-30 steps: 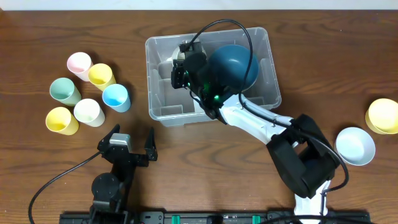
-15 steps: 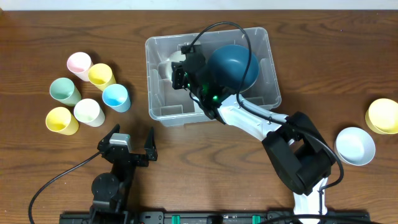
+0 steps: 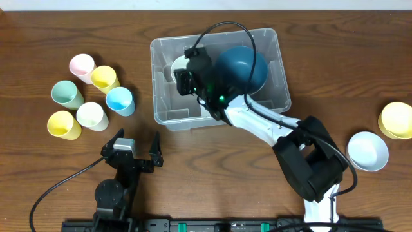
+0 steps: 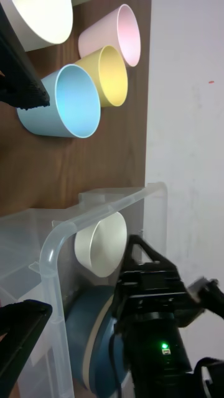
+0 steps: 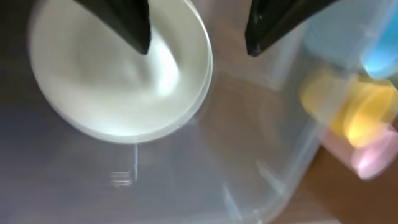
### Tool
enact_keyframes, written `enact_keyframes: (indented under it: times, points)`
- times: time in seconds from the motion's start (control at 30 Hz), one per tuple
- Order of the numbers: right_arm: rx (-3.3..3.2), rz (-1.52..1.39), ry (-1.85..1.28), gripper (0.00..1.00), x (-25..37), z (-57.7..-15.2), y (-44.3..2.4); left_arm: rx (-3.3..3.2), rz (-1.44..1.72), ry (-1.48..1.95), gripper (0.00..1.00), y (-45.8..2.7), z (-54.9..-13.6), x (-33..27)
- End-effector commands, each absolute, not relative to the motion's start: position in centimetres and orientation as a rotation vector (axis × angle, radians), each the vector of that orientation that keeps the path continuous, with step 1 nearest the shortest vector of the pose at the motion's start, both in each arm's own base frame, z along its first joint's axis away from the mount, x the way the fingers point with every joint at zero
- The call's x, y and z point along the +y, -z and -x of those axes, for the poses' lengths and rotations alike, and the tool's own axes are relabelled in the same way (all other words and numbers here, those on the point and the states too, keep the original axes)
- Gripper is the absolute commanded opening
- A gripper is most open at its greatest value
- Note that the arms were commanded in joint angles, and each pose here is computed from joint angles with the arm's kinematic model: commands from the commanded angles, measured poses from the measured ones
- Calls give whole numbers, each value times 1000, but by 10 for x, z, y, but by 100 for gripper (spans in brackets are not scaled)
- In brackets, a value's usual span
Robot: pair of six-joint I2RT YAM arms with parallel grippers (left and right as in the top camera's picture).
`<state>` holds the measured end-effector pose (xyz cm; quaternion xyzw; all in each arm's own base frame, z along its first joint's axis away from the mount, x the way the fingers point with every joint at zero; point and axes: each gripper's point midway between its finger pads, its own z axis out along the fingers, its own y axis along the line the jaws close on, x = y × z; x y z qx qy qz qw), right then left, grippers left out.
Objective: Pack container
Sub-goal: 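Carry the white bowl into the bin's left side and release it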
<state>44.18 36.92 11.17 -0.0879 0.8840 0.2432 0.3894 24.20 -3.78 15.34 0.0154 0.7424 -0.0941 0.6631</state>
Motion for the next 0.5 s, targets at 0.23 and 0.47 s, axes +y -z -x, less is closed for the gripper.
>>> enact_keyframes:
  times: [0.23,0.47]
  points:
    - [2434,275,-361,87,293,-413,-235,1723,-45,212,98,-138,-241,-39]
    - [2556,-144,-246,91,161,-397,-267,1723,-45,212,98,-138,-241,-39]
